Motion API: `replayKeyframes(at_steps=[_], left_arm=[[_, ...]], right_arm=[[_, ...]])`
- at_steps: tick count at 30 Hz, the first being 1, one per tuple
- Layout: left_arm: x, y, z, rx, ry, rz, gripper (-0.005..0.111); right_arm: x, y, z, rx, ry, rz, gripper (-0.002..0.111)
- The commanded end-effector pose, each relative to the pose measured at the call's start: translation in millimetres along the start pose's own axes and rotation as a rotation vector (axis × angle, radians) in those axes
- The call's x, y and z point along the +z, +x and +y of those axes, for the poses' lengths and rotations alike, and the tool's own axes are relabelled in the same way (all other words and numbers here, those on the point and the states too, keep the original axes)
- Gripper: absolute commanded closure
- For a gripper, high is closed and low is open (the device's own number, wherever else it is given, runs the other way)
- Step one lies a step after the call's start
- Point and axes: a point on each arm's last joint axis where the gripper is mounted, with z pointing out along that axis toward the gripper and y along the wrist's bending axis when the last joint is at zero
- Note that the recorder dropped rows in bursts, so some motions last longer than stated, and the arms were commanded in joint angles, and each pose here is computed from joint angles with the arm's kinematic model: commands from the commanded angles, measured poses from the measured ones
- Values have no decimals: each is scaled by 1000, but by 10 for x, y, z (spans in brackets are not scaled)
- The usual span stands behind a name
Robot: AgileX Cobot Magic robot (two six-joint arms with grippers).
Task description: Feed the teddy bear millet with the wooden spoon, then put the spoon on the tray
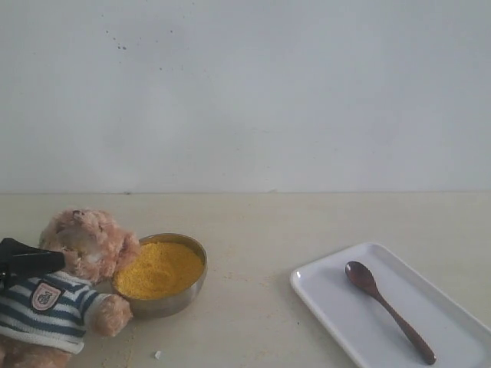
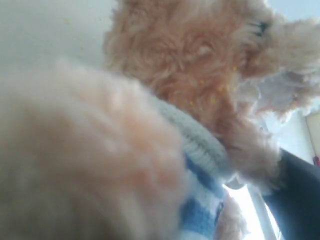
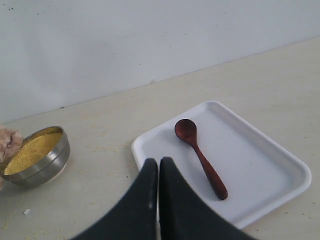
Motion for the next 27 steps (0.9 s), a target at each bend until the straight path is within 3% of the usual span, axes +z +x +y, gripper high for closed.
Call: replayKeyframes(at_steps=[1,7,15,27], left_arm=[[-103,-70,-15,-76,68,-43,4],[-278,-135,-26,-139,194,-89,4],[-454,-187,110,-198,163,-142,4],[-537,-223,168,-554,177,-135,4]], right_arm=[[3,-10,2,-11,-1,-6,108],[3,-10,2,-11,-1,-6,108],[3,-10,2,-11,-1,-6,108],[3,-10,2,-11,-1,-6,108]])
